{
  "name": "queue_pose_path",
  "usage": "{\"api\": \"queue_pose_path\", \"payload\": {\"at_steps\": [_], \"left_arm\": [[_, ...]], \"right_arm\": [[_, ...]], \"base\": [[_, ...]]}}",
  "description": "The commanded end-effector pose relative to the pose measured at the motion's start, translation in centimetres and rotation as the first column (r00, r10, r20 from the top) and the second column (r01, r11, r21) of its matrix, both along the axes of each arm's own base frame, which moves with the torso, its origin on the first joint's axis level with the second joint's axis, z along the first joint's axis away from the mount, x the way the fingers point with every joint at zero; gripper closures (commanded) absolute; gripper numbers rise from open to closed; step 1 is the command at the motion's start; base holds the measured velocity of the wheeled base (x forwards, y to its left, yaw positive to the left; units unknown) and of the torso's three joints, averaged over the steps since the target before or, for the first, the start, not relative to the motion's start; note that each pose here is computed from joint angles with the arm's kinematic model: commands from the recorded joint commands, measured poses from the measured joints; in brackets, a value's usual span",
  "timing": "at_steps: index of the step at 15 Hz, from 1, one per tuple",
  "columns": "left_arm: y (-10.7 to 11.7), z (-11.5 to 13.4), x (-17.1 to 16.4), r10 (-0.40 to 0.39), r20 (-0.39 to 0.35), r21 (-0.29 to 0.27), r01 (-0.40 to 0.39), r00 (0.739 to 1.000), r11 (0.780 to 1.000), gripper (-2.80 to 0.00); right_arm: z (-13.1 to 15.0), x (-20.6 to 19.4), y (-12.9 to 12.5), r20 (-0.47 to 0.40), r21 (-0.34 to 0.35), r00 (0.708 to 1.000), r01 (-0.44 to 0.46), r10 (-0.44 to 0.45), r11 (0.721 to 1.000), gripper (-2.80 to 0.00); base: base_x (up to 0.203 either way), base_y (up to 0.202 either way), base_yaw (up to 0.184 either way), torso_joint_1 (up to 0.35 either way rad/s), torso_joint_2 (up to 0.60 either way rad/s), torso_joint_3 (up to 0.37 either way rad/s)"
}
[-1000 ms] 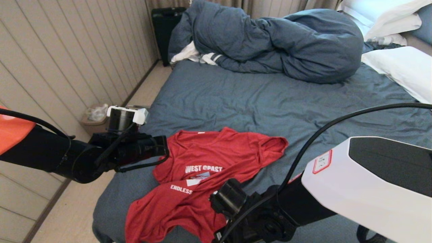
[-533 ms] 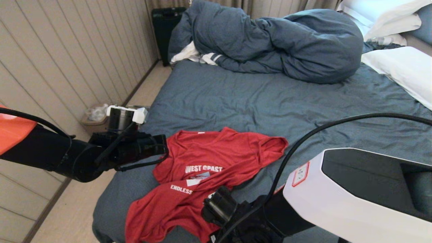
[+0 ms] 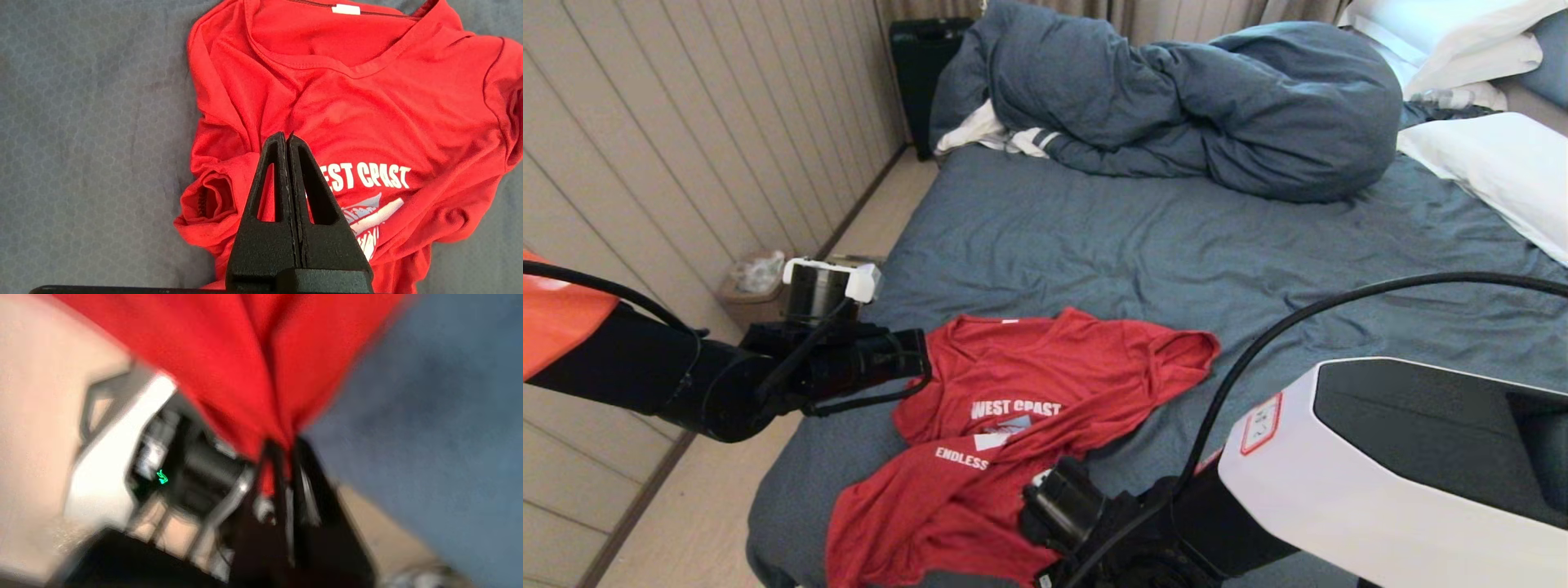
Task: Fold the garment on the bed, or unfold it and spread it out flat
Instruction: Unford the red T-shirt
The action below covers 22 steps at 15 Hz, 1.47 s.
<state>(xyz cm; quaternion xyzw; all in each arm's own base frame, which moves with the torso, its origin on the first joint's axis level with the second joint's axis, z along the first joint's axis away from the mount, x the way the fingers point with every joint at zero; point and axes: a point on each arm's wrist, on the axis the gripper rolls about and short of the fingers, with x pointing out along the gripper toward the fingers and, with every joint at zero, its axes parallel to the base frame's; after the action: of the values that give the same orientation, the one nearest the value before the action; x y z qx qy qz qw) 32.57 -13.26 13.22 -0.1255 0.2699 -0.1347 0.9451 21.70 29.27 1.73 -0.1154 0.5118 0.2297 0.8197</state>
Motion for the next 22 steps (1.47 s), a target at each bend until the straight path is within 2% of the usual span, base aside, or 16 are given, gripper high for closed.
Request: {"api": "queue_pose_path", "payload": {"at_steps": [1,7,13,17,22], "left_arm": [[0.0,0.0,0.0,0.0,0.0,-0.002,0.0,1.0,1.0,0.0],[0.0,0.1,-0.1,0.0,0.002,-0.005,0.0,1.0,1.0,0.0],[0.1,0.1,-0.3,-0.002,0.0,-0.001,0.002,1.0,1.0,0.0],[0.1,0.0,-0.2,-0.002,-0.001,0.001,0.002,1.0,1.0,0.0],[0.0,-0.1,-0.2,-0.003,-0.003,0.003,0.003,1.0,1.0,0.0]], "right_arm": [[0.9,-0.3,-0.6,0.006,0.009,1.0,0.005,-0.005,1.0,0.0],[2.3,-1.1,-2.2,0.01,0.022,1.0,0.022,-0.022,1.0,0.0],[5.3,-5.7,-7.9,-0.016,0.04,0.997,0.075,-0.074,0.996,0.0],[4.9,-9.8,-11.2,-0.084,0.028,0.988,0.133,-0.13,0.991,0.0],[4.1,-11.3,-13.7,-0.119,-0.018,0.977,0.173,-0.174,0.985,0.0]], "base": [[0.0,0.0,0.0,0.0,0.0,0.0],[0.0,0.0,0.0,0.0,0.0,0.0],[0.0,0.0,0.0,0.0,0.0,0.0],[0.0,0.0,0.0,0.0,0.0,0.0],[0.0,0.0,0.0,0.0,0.0,0.0]]}}
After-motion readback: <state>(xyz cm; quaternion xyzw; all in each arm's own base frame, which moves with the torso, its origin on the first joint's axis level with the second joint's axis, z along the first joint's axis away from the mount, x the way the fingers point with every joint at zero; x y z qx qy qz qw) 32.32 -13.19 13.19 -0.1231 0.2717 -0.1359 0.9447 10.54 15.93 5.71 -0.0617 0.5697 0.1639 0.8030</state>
